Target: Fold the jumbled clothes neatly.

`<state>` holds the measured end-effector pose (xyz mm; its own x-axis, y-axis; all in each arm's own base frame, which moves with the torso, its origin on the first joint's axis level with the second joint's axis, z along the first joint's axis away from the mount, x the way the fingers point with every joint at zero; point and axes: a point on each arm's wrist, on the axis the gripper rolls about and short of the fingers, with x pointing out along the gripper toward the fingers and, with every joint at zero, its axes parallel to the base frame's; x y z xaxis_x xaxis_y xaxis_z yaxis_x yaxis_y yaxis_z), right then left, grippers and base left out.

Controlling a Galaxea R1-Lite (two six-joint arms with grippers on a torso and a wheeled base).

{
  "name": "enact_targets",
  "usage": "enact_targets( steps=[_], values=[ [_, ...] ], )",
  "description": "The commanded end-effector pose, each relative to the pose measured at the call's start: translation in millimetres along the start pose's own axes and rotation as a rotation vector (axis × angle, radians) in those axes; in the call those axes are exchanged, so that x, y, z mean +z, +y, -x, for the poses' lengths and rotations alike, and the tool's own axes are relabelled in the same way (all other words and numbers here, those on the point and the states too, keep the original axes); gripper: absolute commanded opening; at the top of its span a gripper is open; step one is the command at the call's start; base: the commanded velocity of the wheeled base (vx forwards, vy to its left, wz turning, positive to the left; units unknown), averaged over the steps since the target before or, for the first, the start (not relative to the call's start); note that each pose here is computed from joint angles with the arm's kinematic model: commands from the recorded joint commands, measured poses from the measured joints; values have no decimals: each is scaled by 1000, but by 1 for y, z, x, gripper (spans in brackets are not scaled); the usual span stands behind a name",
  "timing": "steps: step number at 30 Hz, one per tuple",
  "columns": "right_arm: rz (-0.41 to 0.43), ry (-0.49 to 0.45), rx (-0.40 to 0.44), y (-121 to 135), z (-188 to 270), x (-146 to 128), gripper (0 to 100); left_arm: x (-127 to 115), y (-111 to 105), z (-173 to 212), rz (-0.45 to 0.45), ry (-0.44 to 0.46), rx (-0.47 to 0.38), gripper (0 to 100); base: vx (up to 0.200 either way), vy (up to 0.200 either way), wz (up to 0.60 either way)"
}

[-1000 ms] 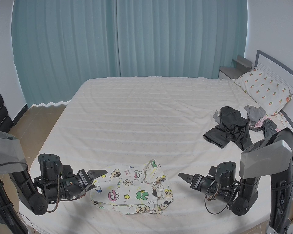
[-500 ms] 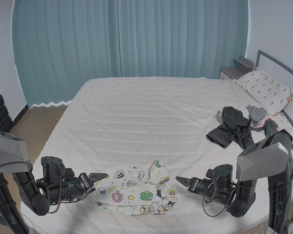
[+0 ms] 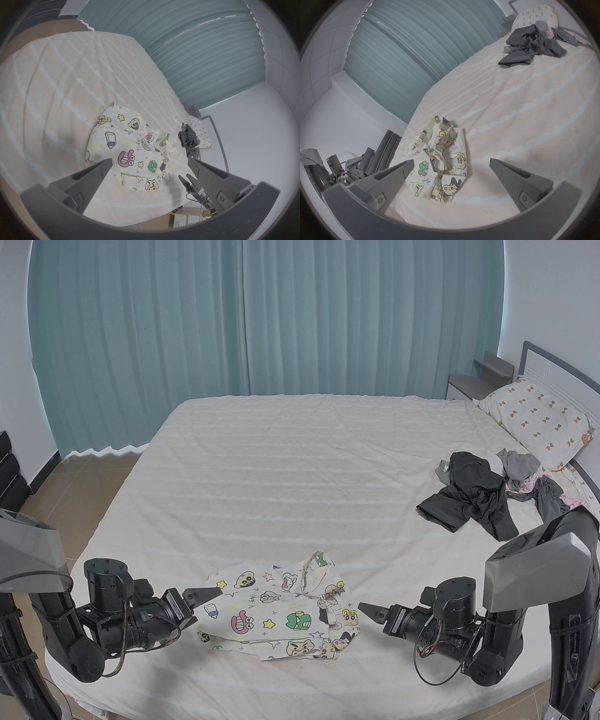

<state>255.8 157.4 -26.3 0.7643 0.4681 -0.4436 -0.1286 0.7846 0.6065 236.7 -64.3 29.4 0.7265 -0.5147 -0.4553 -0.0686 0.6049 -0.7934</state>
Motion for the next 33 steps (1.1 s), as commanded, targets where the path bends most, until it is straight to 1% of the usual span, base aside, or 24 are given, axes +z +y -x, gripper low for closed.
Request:
enact_targets(
  steps=[1, 2, 7, 18, 26, 31, 32, 33],
  values=[
    [9, 2, 10, 2, 0, -2, 100, 2, 10, -3, 27, 1, 30, 100, 0, 0, 0],
    [9, 1, 9, 2, 0, -2, 100, 2, 11, -3, 28, -2, 30, 100, 0, 0, 0],
    [16, -4, 20, 5, 0, -1, 100, 11, 16, -2, 46, -30, 39, 100, 0, 200, 0],
    [57, -39, 46, 10, -6, 6, 100, 12, 17, -4, 47, -31, 39, 100, 0, 200, 0],
    [105, -64, 59, 11, -14, 10, 100, 15, 21, -5, 55, -41, 48, 100, 0, 200, 0],
    [145, -102, 83, 13, -23, 20, 100, 13, 23, -8, 56, -34, 57, 100, 0, 0, 0],
    [145, -102, 83, 13, -23, 20, 100, 13, 23, -8, 56, -34, 57, 100, 0, 0, 0],
    [171, -88, 61, 6, -27, 17, 100, 13, 25, -8, 60, -29, 60, 100, 0, 0, 0]
  ],
)
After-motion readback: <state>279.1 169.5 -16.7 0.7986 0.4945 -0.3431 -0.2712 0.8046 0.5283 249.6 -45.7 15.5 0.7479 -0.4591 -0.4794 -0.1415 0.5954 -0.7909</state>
